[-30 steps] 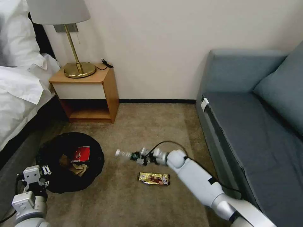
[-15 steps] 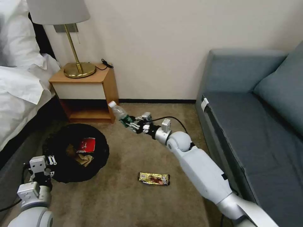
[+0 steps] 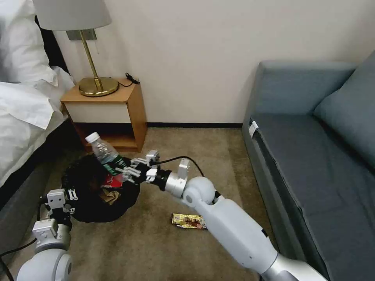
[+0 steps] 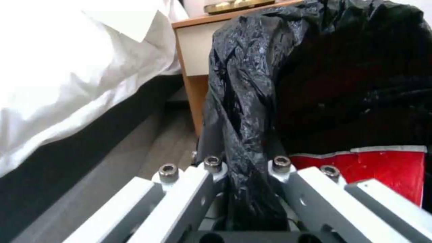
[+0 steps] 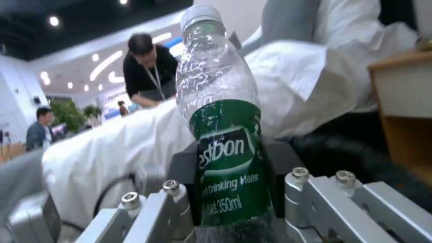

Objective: Pick up the trash bin, then pick up the garbage on the floor and place it into the trash bin.

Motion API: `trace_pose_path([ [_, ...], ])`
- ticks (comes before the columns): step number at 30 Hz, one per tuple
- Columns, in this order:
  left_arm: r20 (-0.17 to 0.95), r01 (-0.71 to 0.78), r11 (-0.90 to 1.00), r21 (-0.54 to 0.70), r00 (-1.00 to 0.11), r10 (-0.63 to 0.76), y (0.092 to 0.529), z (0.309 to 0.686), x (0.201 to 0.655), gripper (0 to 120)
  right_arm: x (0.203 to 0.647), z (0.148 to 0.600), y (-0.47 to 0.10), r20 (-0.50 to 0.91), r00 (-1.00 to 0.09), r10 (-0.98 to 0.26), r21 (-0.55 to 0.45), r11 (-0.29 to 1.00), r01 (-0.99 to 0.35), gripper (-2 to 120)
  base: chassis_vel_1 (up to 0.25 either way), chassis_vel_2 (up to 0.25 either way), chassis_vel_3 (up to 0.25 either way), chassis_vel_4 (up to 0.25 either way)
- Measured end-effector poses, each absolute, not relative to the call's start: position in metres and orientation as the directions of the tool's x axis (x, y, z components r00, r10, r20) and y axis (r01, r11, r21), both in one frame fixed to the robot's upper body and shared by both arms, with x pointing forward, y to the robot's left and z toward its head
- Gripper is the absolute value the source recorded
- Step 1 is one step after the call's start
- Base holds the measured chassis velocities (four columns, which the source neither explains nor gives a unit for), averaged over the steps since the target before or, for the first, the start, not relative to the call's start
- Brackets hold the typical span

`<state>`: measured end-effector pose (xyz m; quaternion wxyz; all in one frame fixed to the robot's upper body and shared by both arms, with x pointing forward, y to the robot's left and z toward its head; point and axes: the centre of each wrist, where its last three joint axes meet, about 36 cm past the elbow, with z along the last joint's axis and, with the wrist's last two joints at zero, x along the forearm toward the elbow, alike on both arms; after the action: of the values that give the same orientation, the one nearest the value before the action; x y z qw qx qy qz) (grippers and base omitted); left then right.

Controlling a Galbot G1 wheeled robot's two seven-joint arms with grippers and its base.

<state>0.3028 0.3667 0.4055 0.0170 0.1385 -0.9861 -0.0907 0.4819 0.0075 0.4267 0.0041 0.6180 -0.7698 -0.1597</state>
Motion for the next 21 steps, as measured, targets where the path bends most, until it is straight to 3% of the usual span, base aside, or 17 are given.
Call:
trace_pose_path([
  [7,0.003,-0.236,0.96,0.15,-0.971,-0.239,0.362,0.405,0.307,3,0.485,0.397,0.043,-0.124,-0.234,-0.964,0.193,0.208,-0.959,30,0.0,0.0,0.0,0.0],
  [13,-0.001,-0.229,0.963,0.145,-0.973,-0.231,0.36,0.405,0.309,3,0.493,0.386,0.054,-0.087,-0.315,-0.945,0.157,0.299,-0.941,30,0.0,0.0,0.0,0.0],
  [21,-0.011,-0.237,0.961,0.141,-0.971,-0.238,0.364,0.402,0.311,3,0.497,0.371,0.041,-0.042,-0.38,-0.924,0.082,0.375,-0.923,62,0.0,0.0,0.0,0.0],
])
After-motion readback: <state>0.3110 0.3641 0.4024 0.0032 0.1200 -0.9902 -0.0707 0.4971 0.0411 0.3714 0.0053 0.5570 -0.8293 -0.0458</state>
